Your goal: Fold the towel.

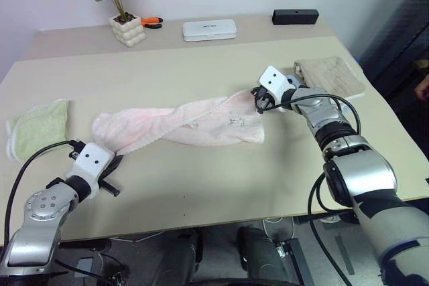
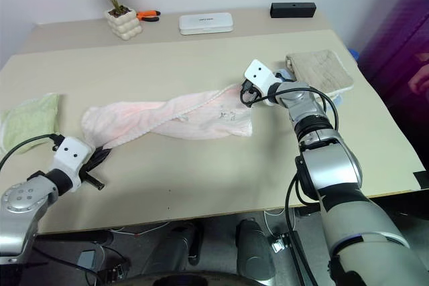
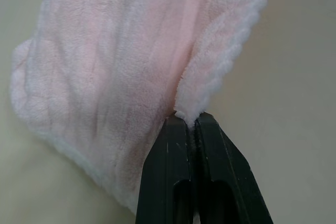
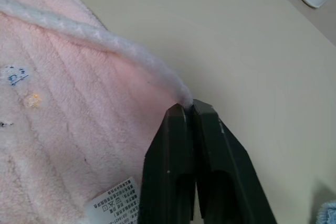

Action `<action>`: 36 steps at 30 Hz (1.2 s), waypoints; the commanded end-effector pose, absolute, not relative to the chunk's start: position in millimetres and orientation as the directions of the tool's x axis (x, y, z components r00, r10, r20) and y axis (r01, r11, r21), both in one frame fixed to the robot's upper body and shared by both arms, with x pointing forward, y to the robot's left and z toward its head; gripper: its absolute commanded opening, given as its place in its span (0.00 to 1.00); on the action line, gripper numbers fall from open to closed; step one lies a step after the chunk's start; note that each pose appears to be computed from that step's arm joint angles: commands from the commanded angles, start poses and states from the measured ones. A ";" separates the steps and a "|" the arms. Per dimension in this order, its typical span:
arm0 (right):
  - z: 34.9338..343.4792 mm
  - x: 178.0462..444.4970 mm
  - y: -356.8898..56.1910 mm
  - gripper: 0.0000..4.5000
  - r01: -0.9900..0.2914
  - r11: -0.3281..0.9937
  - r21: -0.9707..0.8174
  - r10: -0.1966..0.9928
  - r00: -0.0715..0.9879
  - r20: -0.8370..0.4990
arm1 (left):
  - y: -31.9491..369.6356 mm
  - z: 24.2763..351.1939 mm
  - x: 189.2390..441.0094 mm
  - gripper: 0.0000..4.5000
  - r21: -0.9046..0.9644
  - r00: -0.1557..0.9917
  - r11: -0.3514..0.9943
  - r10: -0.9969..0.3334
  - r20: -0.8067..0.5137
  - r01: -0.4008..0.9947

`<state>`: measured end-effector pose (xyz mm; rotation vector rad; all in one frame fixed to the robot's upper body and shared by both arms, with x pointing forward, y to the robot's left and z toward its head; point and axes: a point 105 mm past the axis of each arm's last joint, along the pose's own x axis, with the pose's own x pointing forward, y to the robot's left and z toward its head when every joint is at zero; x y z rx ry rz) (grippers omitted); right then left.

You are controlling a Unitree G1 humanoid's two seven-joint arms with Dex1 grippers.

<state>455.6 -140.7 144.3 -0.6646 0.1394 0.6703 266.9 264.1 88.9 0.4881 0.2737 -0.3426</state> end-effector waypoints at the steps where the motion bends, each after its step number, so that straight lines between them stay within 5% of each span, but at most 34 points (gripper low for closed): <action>1: 167.4 460.3 -137.1 0.01 -0.573 0.603 -0.555 0.540 0.805 -0.244 | 263.0 102.5 269.0 0.00 0.443 0.919 0.816 -0.254 -0.302 0.371; 5: 204.2 465.0 -147.1 0.01 -0.477 0.639 -0.604 0.519 0.846 -0.120 | 268.0 134.9 289.3 0.00 0.441 0.957 0.851 -0.234 -0.170 0.286; 11: 305.8 467.2 -163.9 0.01 -0.215 0.717 -0.663 0.431 0.885 0.179 | 295.6 244.6 355.2 0.00 0.408 0.971 0.913 -0.078 0.225 -0.021; 19: 398.1 440.7 -164.5 0.01 -0.075 0.750 -0.658 0.451 0.785 0.424 | 313.1 335.5 367.6 0.00 0.344 0.872 0.928 -0.043 0.488 -0.146; 23: 376.9 426.4 -154.5 0.01 -0.239 0.665 -0.707 0.609 0.722 0.329 | 317.8 303.7 351.6 0.00 0.399 0.912 0.917 -0.140 0.385 -0.028; 26: 327.1 409.3 -148.8 0.01 -0.424 0.534 -0.731 0.728 0.671 0.142 | 319.2 266.3 332.1 0.00 0.414 0.948 0.907 -0.192 0.255 0.073; 30: 252.7 373.5 -155.8 0.01 -0.666 0.398 -0.631 0.795 0.594 -0.125 | 311.9 207.5 294.3 0.00 0.403 0.958 0.878 -0.285 0.007 0.258; 36: 190.5 316.1 -179.9 0.01 -0.861 0.313 -0.400 0.792 0.469 -0.390 | 307.5 162.1 240.8 0.00 0.312 0.899 0.853 -0.341 -0.274 0.418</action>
